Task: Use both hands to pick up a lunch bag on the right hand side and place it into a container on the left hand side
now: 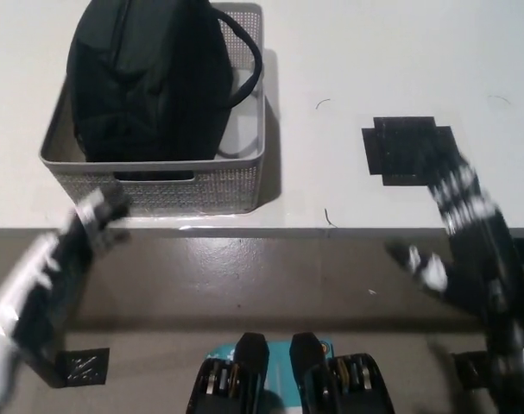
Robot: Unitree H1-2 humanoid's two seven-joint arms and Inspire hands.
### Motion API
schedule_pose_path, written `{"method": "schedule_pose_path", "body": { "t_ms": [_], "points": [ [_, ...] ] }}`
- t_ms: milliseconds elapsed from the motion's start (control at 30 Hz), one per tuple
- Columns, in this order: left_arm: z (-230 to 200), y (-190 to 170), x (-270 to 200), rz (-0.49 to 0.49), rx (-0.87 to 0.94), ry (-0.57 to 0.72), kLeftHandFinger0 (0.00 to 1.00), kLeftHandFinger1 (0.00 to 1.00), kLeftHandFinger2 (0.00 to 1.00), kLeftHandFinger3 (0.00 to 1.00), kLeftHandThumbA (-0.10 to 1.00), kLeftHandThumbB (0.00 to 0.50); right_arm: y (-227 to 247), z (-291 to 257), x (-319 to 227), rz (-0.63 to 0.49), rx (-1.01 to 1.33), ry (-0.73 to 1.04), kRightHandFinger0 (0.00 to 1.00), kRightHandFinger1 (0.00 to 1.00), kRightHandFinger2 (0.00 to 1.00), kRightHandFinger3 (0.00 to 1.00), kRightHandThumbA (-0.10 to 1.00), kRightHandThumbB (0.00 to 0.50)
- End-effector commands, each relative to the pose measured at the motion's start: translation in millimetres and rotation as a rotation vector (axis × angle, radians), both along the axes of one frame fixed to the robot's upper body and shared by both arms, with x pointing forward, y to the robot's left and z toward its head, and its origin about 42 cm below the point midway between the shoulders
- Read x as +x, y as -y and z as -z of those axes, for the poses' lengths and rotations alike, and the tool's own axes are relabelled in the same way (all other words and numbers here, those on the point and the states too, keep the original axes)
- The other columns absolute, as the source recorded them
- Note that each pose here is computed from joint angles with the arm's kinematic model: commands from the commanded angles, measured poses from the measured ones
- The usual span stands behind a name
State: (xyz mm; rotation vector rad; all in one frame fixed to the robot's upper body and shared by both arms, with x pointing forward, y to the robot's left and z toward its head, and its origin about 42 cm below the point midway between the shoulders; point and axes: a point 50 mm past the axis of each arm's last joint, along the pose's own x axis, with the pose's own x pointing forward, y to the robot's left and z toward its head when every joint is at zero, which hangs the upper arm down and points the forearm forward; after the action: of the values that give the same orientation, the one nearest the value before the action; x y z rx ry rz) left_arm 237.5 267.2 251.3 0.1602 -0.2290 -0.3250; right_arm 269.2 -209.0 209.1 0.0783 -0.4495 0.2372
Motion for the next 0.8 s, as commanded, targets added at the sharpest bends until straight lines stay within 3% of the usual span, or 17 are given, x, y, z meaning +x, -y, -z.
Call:
{"method": "schedule_pose_path", "body": {
  "t_ms": [0,67,167,267,367,433,500,600,667,767],
  "points": [
    [8,14,-26,0.014,-0.053,0.131,1.0,1.0,1.0,1.0,1.0,0.191,-7,0,-32,-0.043,0.104,0.107,1.0,1.0,1.0,1.0,1.0,0.324],
    [18,18,-32,0.017,-0.066,0.135,1.0,1.0,1.0,1.0,1.0,0.19,-10,11,-40,-0.043,0.122,0.07,1.0,1.0,1.0,1.0,1.0,0.341],
    [37,22,-45,0.034,-0.109,0.111,1.0,1.0,1.0,1.0,1.0,0.205,-13,31,-51,-0.077,0.134,0.013,1.0,1.0,1.0,1.0,1.0,0.321],
    [60,22,-60,0.015,-0.181,0.064,1.0,1.0,1.0,1.0,1.0,0.176,-18,55,-59,-0.065,0.142,-0.068,1.0,1.0,1.0,1.0,1.0,0.316],
    [80,19,-68,-0.025,-0.205,0.032,1.0,1.0,1.0,1.0,1.0,0.181,-23,79,-61,-0.053,0.15,-0.128,1.0,1.0,1.0,1.0,1.0,0.3],
    [94,16,-69,-0.027,-0.195,0.029,1.0,1.0,1.0,1.0,1.0,0.19,-27,93,-60,-0.055,0.166,-0.188,1.0,1.0,1.0,1.0,1.0,0.319],
    [114,13,-69,-0.007,-0.187,-0.01,1.0,1.0,1.0,1.0,1.0,0.229,-31,112,-57,-0.065,0.158,-0.209,1.0,1.0,1.0,1.0,1.0,0.286],
    [137,10,-69,-0.021,-0.166,-0.07,1.0,1.0,1.0,1.0,1.0,0.276,-31,137,-57,-0.06,0.098,-0.261,1.0,1.0,1.0,1.0,1.0,0.317],
    [150,9,-68,-0.039,-0.151,-0.094,1.0,1.0,1.0,1.0,1.0,0.246,-30,151,-56,-0.045,0.056,-0.291,1.0,1.0,1.0,1.0,1.0,0.33],
    [166,6,-65,-0.057,-0.131,-0.121,1.0,1.0,1.0,1.0,1.0,0.243,-26,165,-51,-0.029,0.021,-0.331,1.0,1.0,1.0,1.0,1.0,0.315]
  ]
}}
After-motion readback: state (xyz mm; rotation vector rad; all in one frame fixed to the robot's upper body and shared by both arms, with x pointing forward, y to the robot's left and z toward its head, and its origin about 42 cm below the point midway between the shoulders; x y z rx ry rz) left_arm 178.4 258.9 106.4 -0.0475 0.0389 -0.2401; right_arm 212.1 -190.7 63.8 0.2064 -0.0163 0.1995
